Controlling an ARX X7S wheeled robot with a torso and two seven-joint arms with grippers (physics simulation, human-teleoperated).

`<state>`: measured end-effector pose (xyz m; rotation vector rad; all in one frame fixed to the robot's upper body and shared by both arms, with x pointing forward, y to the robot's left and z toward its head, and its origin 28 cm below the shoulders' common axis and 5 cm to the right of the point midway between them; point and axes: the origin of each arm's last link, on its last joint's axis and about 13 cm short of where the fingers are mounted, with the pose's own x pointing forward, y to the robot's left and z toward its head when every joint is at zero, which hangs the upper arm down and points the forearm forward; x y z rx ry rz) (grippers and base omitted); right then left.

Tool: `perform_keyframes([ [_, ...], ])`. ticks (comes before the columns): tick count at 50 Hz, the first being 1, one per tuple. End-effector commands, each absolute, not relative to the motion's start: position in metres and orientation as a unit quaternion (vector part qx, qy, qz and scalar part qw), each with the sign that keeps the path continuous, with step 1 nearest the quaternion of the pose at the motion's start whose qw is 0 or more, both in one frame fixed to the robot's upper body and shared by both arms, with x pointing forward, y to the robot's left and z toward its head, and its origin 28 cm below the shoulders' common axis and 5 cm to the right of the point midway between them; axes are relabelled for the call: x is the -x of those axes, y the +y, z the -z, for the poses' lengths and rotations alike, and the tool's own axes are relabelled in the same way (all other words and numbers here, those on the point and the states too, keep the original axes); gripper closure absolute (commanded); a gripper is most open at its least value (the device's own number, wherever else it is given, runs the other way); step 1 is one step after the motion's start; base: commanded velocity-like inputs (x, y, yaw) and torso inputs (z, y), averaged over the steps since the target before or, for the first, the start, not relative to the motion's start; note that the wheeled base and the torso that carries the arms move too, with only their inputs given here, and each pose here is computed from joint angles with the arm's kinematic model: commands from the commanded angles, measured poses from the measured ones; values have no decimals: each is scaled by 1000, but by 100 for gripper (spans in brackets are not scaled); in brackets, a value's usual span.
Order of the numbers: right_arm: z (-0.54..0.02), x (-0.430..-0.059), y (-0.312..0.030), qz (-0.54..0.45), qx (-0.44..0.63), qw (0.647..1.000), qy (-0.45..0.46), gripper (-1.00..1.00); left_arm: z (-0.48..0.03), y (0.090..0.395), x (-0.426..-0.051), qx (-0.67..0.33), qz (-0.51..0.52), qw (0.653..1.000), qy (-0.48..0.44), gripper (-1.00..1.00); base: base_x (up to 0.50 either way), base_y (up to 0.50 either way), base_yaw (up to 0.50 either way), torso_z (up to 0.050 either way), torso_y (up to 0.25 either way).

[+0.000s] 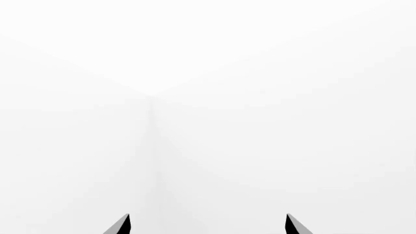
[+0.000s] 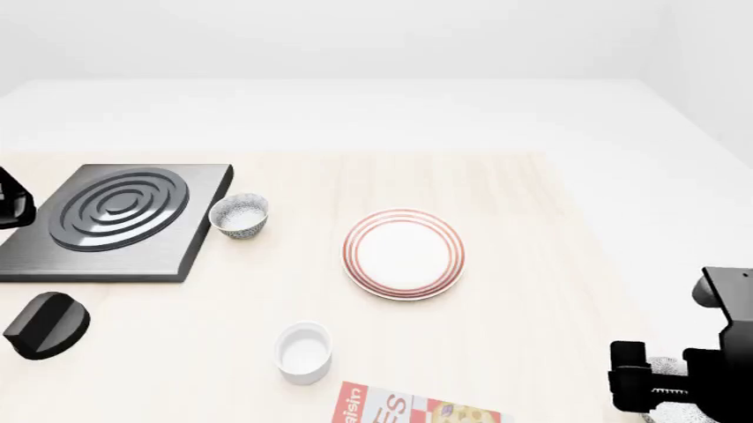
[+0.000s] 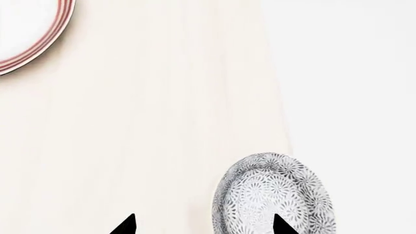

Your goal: Pick the akita bowl next to the cookies box and place it on the plate.

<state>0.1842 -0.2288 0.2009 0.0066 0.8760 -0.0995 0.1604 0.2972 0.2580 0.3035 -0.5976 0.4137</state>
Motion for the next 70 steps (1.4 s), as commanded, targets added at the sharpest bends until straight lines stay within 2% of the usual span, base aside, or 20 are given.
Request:
perform_keyframes([
  [1, -188, -189, -229, 35, -29, 900, 433, -100, -257, 297, -161, -149, -201, 924, -290, -100, 0, 0, 0, 0, 0],
  [16, -161, -205, -230, 41, -43, 904, 423, -100, -256, 297, -163, -149, -200, 925, -288, -100, 0, 0, 0, 0, 0],
  [37, -140, -202, -234, 74, -35, 894, 440, -100, -256, 297, -163, -148, -201, 924, -288, -100, 0, 0, 0, 0, 0],
  [70, -105, -202, -231, 58, -38, 877, 476, -100, -255, 297, -161, -148, -201, 925, -287, -100, 0, 0, 0, 0, 0],
])
